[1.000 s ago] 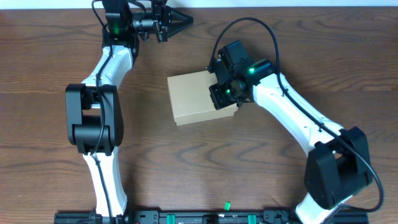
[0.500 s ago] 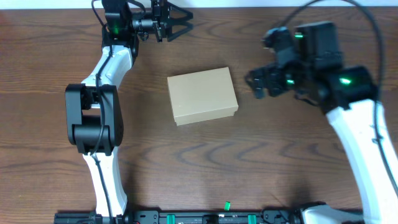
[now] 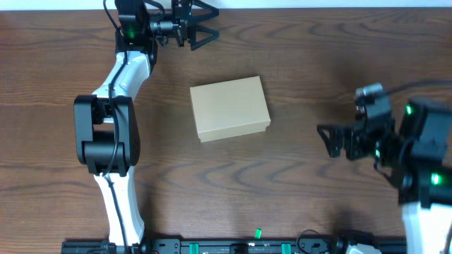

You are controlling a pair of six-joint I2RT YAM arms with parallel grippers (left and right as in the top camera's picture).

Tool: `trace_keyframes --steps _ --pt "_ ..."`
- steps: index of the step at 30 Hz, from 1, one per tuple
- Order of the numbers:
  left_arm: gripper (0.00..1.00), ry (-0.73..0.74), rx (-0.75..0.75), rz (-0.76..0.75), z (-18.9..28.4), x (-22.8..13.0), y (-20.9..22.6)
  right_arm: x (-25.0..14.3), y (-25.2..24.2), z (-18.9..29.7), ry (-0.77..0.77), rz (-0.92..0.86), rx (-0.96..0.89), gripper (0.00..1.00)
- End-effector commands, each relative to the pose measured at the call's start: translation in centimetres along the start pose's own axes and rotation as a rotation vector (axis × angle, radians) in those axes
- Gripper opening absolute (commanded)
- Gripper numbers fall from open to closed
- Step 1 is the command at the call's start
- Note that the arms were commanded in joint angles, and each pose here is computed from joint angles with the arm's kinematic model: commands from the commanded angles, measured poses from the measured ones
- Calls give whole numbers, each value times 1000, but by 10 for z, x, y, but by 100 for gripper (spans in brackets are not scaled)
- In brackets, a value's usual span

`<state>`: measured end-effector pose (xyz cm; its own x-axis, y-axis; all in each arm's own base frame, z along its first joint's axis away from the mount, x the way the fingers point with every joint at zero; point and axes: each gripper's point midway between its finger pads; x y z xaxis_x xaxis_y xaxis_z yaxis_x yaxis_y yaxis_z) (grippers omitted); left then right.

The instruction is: Pack container

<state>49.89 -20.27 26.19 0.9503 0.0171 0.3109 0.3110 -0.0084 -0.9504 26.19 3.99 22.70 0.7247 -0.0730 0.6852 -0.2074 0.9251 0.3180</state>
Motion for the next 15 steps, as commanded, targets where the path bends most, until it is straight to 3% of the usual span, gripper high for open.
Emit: trace_keyframes --steps 1,15 --pt "96 16 -3 -35 1 1 0 -16 3 8 -53 -55 26 99" --pt "96 15 -4 -57 2 1 0 -59 -33 10 -120 -179 -168 99"
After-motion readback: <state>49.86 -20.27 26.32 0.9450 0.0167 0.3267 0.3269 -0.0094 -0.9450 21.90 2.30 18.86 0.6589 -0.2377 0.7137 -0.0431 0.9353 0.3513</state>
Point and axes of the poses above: each gripper's point midway between its finger pads, its own z axis back along the fingers, its own y axis along the line the jaws close on, x = y × z, and after that the axes turned 9 degrees about -z, right-handed
